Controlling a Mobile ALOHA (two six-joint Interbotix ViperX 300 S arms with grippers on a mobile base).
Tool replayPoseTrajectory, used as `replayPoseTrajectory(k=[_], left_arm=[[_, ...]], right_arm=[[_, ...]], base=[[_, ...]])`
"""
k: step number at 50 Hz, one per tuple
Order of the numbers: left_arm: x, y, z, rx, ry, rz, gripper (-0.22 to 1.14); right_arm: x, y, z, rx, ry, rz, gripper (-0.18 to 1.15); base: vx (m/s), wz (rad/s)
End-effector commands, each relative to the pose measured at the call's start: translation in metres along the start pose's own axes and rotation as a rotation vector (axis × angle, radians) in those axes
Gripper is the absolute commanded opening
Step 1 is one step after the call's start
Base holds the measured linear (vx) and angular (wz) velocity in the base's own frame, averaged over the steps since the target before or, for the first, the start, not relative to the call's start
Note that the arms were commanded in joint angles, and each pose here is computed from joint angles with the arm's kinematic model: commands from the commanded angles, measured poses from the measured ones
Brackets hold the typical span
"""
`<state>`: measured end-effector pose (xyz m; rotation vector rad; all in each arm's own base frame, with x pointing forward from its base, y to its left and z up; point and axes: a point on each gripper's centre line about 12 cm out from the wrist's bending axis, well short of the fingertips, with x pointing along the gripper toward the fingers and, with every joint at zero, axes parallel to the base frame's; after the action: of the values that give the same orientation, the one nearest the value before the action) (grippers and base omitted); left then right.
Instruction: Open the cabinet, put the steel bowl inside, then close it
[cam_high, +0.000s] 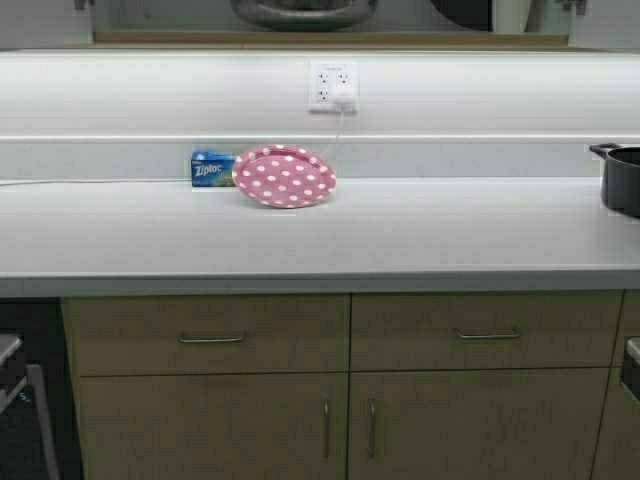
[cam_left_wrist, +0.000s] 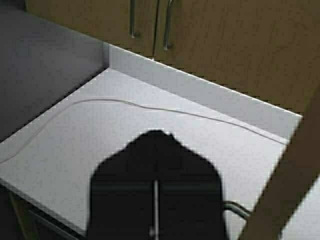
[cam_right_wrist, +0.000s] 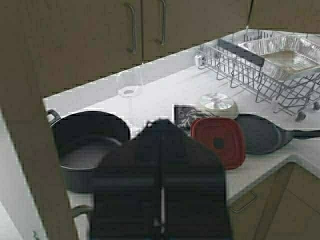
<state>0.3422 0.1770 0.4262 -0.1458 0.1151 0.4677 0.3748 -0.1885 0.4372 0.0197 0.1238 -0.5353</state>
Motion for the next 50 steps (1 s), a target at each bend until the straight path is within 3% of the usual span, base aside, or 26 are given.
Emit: replayPoseTrajectory(k=[1, 25, 34, 43, 50], left_arm=[[-0.009, -0.021, 0.016, 0.010, -0.049, -0.053, 0.04], [-0.018, -0.070, 0.014, 0.023, -0.048, -0.187, 0.04], [-0.045, -0.104, 0.015, 0.039, -0.062, -0.291, 0.04], [-0.080, -0.099, 0.020, 0.046, -0.111, -0.305, 0.04], [-0.095, -0.094, 0.016, 0.055, -0.131, -0.305, 0.04]], right_arm=[[-0.001, 0.012, 0.009, 0.002, -0.022, 0.030, 0.07], [0.022, 0.024, -0.011, -0.008, 0.021, 0.053, 0.07], [0.019, 0.037, -0.015, -0.015, 0.028, 0.084, 0.07], [0.005, 0.059, -0.009, -0.021, 0.012, 0.140, 0.07], [-0.025, 0.100, -0.004, -0.042, -0.011, 0.251, 0.07]], base=[[0.01, -0.01], [0.00, 0.00], [0.00, 0.01], [0.00, 0.00], [0.00, -0.01]])
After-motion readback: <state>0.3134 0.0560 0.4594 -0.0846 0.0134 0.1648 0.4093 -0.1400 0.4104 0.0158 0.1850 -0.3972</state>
